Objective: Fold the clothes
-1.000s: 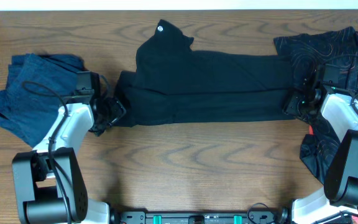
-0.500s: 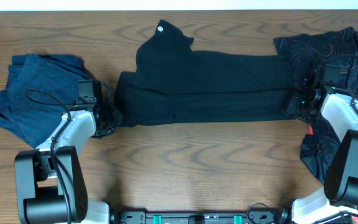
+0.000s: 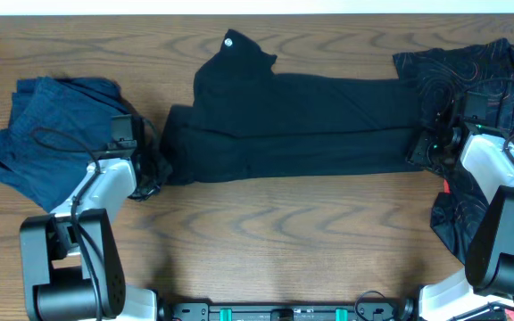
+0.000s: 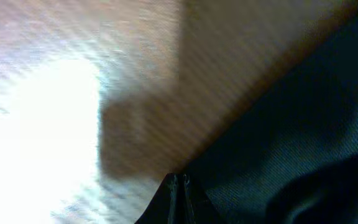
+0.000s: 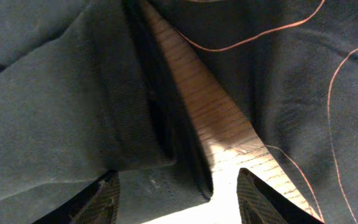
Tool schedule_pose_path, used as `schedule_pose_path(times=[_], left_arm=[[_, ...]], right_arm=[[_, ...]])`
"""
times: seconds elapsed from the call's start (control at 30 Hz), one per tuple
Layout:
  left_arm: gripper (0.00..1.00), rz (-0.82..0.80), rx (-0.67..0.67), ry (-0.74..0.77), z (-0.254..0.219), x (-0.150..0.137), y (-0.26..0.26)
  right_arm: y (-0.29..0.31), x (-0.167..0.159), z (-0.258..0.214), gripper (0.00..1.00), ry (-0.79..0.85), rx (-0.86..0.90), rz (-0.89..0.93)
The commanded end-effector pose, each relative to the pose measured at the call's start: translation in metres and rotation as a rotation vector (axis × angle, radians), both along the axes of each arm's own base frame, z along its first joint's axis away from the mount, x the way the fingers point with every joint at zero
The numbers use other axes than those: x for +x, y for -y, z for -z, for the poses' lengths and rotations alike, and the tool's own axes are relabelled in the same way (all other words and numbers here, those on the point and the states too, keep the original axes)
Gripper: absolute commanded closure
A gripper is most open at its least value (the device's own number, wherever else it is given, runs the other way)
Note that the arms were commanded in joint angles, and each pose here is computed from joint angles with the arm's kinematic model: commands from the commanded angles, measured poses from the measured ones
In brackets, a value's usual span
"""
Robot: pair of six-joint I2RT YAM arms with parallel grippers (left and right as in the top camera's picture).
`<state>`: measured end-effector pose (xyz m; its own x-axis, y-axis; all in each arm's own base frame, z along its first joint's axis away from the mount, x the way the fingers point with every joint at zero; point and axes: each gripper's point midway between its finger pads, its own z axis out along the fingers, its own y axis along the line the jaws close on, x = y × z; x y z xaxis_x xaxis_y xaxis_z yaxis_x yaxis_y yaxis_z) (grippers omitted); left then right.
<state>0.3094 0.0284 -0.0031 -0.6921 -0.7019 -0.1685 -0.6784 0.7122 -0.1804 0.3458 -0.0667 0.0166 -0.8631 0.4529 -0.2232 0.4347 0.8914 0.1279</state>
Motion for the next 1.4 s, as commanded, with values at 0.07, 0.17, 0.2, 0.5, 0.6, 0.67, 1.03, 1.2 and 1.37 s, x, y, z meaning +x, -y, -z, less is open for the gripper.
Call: schedule_pose_path(times=[0.07,0.17,0.2,0.5,0.6,0.67,1.03,1.2,1.37], left_arm=[[0.94,-0.051,0.068,-0.065,0.008,-0.019,-0.034],[0.94,-0.050,0.070,-0.078,0.008,-0.023,-0.041],[0.94,-0.051,0.069,-0.084,0.008,-0.024,-0.041],[0.94,-0.048,0.065,-0.103,0.009,-0.029,-0.040],[0.83,-0.008,0.024,-0.087,0.007,-0.026,-0.032],[0.75,0.004,0.003,-0.058,-0.001,-0.023,-0.028],[0.59,0.117,-0.045,0.248,-0.088,-0.002,-0.007],[0.58,0.119,-0.038,0.278,-0.100,-0.006,-0.005],[0.58,0.118,-0.044,0.259,-0.098,-0.010,-0.005]], right_arm=[[0.000,-0.001,-0.003,0.42,0.007,-0.011,0.000],[0.000,-0.001,-0.003,0.44,0.006,-0.011,0.001],[0.000,-0.001,-0.003,0.44,0.007,-0.011,0.001],[-0.026,0.003,-0.007,0.41,0.041,0.120,-0.095],[-0.027,0.004,-0.007,0.41,0.045,0.125,-0.100],[-0.027,0.005,-0.007,0.41,0.052,0.122,-0.107],[-0.039,0.025,-0.017,0.45,0.159,0.172,-0.202],[-0.040,0.023,-0.017,0.49,0.151,0.172,-0.207],[-0.041,0.022,-0.014,0.51,0.144,0.175,-0.209]])
